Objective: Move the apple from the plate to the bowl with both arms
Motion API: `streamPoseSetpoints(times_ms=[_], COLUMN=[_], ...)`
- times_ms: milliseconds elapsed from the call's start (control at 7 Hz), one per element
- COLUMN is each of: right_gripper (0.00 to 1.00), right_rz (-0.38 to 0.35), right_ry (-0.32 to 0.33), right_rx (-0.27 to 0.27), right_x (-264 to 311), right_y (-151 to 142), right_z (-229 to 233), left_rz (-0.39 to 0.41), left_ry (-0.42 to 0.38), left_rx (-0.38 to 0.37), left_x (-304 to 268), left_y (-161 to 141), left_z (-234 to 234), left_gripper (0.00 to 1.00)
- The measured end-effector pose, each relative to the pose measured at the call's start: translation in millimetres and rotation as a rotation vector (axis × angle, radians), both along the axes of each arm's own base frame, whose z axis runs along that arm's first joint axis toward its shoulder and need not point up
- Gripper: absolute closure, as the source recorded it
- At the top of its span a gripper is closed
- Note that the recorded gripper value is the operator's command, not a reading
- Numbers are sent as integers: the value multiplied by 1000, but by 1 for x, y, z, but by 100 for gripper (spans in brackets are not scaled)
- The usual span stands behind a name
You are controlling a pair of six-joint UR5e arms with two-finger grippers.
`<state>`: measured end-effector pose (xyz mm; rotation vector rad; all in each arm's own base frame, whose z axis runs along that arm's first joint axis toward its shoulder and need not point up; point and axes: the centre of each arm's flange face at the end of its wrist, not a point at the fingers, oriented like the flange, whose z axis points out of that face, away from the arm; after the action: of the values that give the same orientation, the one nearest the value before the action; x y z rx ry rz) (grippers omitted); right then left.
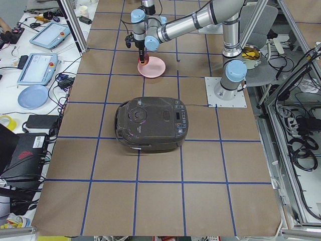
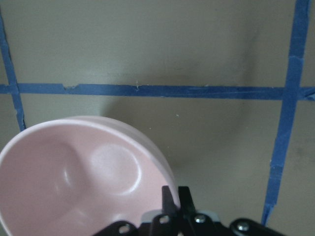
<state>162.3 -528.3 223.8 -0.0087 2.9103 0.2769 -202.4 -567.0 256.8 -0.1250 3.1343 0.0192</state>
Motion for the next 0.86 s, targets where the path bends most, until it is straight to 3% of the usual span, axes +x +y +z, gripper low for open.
streamPoseSetpoints(times_ms=[143,286,429,571,857], right_gripper=[100,75,10,0,0], right_rz=[2,2,2,2,-7], right_ry=[8,13,16,20,34], right_rx=[4,12,24,29,29], right_x=[0,-1,-1,-2,-7], right_y=[1,3,7,10,11], right_z=[-4,-9,-13,-15,-9], left_rz=[1,2,2,1,20], left_ry=[1,2,3,4,18], left_rx=[0,-4,-9,-12,-21], left_x=[-1,-2,-5,-7,-20], left_y=[1,1,2,4,10], left_z=[0,2,5,8,16], left_gripper=[95,95,95,95,95])
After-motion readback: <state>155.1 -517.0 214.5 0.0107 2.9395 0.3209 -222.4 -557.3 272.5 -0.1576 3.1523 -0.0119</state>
